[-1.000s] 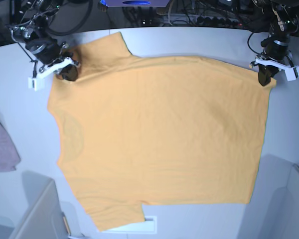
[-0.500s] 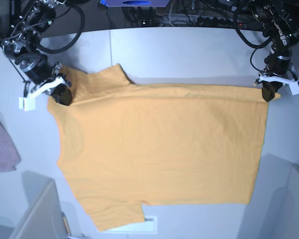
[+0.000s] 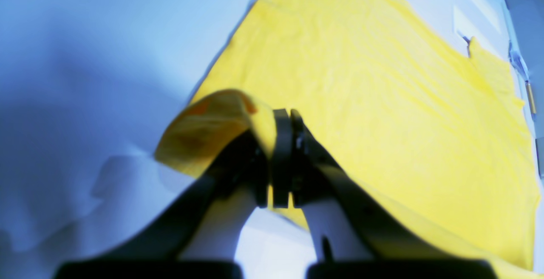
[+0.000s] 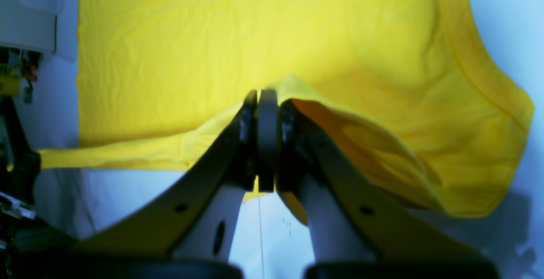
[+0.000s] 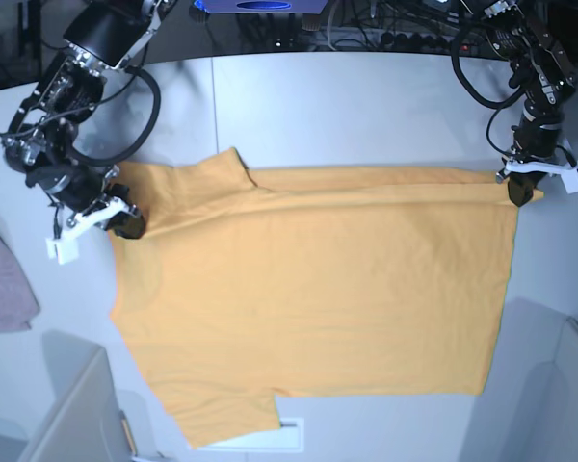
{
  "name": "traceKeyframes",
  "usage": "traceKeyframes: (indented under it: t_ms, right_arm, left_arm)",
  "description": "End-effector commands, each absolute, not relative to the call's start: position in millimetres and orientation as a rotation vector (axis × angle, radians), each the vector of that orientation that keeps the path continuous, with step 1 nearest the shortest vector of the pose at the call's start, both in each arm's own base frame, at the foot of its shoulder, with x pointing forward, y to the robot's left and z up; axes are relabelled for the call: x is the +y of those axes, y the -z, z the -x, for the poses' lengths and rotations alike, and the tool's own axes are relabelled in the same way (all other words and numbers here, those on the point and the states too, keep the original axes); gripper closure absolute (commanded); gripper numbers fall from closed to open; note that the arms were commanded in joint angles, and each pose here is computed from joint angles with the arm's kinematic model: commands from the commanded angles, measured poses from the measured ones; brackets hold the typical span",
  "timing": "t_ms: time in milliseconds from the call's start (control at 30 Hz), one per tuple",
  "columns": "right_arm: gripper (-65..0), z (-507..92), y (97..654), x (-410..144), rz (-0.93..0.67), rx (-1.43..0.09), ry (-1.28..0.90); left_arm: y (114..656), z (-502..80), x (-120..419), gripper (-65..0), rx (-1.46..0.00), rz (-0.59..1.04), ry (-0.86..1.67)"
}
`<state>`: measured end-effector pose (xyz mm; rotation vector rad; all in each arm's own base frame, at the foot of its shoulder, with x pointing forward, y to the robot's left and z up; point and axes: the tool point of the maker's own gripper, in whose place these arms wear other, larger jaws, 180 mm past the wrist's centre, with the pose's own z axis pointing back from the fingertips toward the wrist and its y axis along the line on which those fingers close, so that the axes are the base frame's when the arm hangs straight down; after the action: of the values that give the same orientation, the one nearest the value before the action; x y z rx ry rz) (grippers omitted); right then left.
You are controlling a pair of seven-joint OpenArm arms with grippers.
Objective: Fold the T-shirt properly
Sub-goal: 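Lift the shoulders and fold them over toward the shirt's hem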
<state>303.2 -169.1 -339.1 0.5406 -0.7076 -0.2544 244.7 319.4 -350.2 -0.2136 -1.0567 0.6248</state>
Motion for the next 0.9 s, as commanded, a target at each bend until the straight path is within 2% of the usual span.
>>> traceKeyframes:
  t_ms: [0,133,367,700,867]
  right_arm:
    - [0.0,-316,326,-170,-0.556,-0.758,0.243]
    - [0.0,-329,332,-165,-0.554,-0.731,0.232]
    - [0.0,-358,333,-147,-0.553,-0.718,0.175]
    - [0.0,-380,343,-147,-0.596,-0.680,0.203]
    - [0.0,-391,342,-146,-0.613,-0.684,0.214]
  left_arm:
    - [338,-250,326,0.0,-1.103,0.206,-0.614]
    - [334,-256,328,0.0,-1.117,0.206,-0.608]
    - [336,-266,338,0.0,-1.097,0.108,-0.566]
    - [328,-283,345,0.0,-1.126,0.104,-0.563]
    - [333,-300,338,0.0,-1.096,0.127,-0.499]
